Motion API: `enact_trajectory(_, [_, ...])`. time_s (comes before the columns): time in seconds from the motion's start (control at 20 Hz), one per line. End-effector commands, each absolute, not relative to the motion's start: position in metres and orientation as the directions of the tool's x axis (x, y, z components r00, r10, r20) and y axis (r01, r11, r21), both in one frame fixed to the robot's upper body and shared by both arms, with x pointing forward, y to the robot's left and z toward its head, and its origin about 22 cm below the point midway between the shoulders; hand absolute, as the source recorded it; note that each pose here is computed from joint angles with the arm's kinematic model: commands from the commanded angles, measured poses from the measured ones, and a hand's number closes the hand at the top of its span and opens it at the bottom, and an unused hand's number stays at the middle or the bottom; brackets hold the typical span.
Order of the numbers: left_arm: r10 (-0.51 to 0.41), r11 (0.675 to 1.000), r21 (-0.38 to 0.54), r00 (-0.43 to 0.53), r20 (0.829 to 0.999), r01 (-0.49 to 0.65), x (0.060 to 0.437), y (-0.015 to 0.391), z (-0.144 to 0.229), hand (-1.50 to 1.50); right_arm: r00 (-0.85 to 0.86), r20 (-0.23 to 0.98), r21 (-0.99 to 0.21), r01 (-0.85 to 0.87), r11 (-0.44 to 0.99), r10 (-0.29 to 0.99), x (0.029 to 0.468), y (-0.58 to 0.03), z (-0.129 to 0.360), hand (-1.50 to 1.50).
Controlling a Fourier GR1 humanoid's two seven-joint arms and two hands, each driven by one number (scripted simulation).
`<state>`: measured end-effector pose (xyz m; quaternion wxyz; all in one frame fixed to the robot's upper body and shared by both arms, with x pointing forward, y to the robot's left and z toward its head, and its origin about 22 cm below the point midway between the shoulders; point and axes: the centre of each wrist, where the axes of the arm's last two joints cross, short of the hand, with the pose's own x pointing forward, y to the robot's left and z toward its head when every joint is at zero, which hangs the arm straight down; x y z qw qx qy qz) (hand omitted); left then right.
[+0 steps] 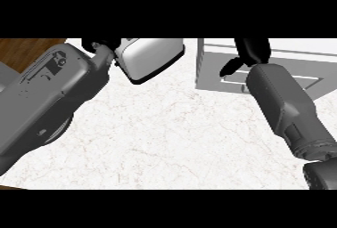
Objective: Pick up the can, place it into the drawer and close the drawer
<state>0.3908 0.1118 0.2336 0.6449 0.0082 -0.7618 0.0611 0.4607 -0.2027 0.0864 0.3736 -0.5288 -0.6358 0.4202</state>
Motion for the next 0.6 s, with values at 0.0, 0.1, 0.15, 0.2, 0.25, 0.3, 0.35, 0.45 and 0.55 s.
enact_trajectory(0.0, [0.067,0.992,-0.084,-0.171,0.983,-0.093,0.383,0.103,0.229,-1.50,-0.158,0.068,-0.905,0.405,0.128,0.985,0.473,-0.210,0.126,-1.50])
enact_trajectory(0.1, [0.059,0.993,-0.074,-0.162,0.985,-0.091,0.387,0.114,0.230,-1.50,-0.235,0.155,-0.908,0.350,0.232,0.959,0.475,-0.203,0.134,-1.50])
enact_trajectory(0.15, [0.075,0.993,-0.088,-0.155,0.985,-0.083,0.385,0.112,0.229,-1.50,-0.269,0.246,-0.889,0.321,0.327,0.931,0.472,-0.180,0.122,-1.50])
enact_trajectory(0.2, [0.074,0.992,-0.088,-0.151,0.986,-0.088,0.384,0.114,0.227,-1.50,-0.288,0.335,-0.863,0.288,0.415,0.897,0.473,-0.181,0.124,-1.50])
enact_trajectory(0.25, [0.068,0.993,-0.081,-0.154,0.986,-0.081,0.382,0.118,0.220,-1.50,-0.274,0.411,-0.829,0.285,0.481,0.870,0.471,-0.176,0.117,-1.50])
enact_trajectory(0.3, [0.065,0.993,-0.079,-0.159,0.985,-0.086,0.385,0.120,0.230,-1.50,-0.270,0.467,-0.800,0.279,0.532,0.842,0.473,-0.181,0.123,-1.50])
enact_trajectory(0.35, [0.059,0.993,-0.074,-0.160,0.985,-0.093,0.387,0.116,0.227,-1.50,-0.296,0.520,-0.770,0.244,0.590,0.801,0.474,-0.169,0.129,-1.50])
enact_trajectory(0.45, [0.065,0.994,-0.078,-0.145,0.987,-0.081,0.381,0.120,0.227,-1.50,-0.281,0.608,-0.704,0.240,0.668,0.742,0.474,-0.188,0.124,-1.50])
enact_trajectory(0.55, [0.067,0.993,-0.081,-0.154,0.986,-0.086,0.379,0.124,0.225,-1.50,-0.283,0.660,-0.656,0.233,0.718,0.696,0.474,-0.188,0.126,-1.50])
